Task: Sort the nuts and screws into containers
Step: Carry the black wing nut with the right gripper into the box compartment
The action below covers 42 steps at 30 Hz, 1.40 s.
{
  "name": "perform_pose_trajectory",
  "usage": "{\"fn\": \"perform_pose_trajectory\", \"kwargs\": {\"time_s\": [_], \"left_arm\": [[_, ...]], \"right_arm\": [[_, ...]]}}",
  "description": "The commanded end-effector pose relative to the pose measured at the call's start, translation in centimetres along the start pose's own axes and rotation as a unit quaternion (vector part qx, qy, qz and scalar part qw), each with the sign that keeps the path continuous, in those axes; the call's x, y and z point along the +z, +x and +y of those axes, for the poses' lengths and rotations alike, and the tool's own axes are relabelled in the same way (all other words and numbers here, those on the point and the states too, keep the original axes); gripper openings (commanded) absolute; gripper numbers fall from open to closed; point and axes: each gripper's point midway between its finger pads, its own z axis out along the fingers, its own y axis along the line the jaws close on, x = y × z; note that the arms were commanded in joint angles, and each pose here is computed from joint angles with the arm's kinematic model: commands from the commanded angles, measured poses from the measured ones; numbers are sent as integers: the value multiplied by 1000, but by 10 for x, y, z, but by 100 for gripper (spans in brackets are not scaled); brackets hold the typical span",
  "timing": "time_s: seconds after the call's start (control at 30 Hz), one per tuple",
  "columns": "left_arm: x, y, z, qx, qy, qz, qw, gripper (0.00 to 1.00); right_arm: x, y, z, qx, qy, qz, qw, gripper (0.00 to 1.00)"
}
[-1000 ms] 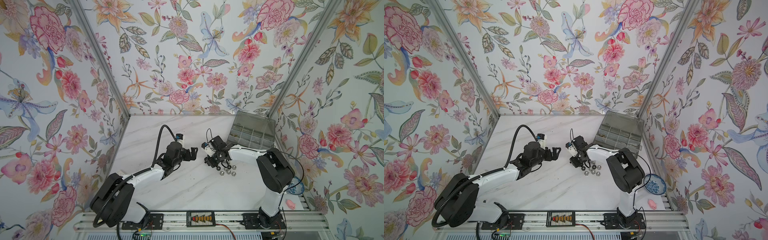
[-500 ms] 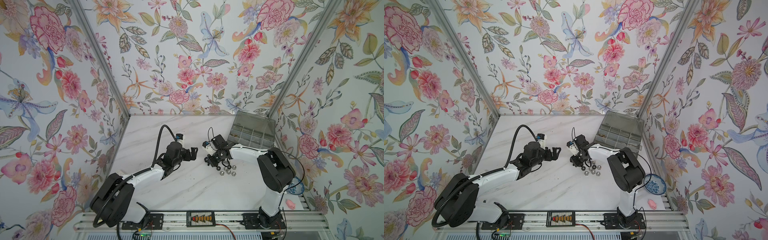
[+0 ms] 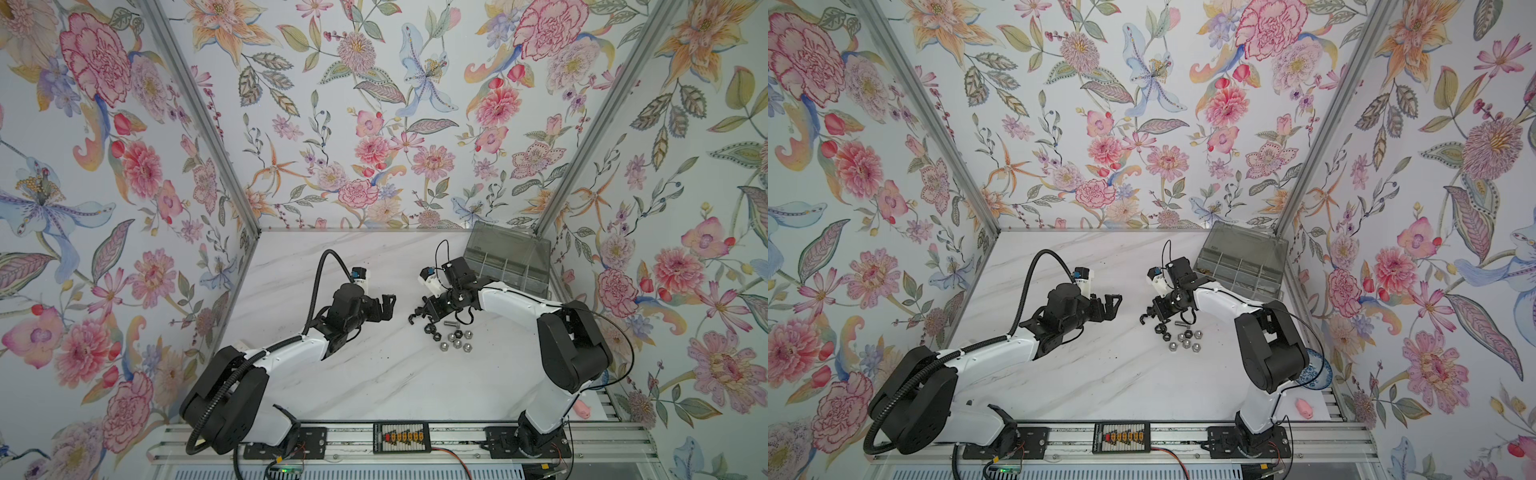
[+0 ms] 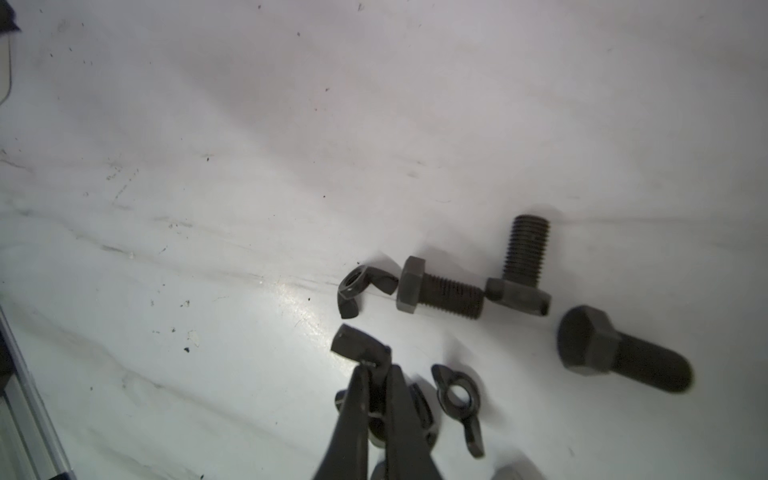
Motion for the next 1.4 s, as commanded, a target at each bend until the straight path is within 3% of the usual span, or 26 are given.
{"fn": "perform_pose_trajectory", "kwargs": {"time_s": [0.0, 0.17, 0.37, 0.6, 0.9, 1.27, 1.37], "left_arm": [[0, 3, -2, 7, 4, -2, 1000, 99], [-1, 3, -3, 6, 4, -4, 1000, 99], [-2, 3, -2, 5, 4, -4, 1000, 99], [0, 2, -3, 4, 4, -3, 1000, 99], [1, -2, -4, 7, 1, -5, 1000, 99], [4, -3, -5, 10, 0, -2, 1000, 99], [6, -3, -6, 10, 2, -1, 1000, 99]], "right_arm": [[-28, -17, -16, 28, 3, -38, 999, 0], [-63, -36, -67, 78, 57, -84, 992, 0], [-101, -45, -146, 170, 138, -124, 968, 0], [-107, -34, -215, 247, 181, -126, 944, 0], [-86, -19, -251, 274, 210, -98, 934, 0], [-84, -14, -261, 282, 213, -94, 931, 0], [-83, -12, -261, 282, 212, -93, 931, 6]]}}
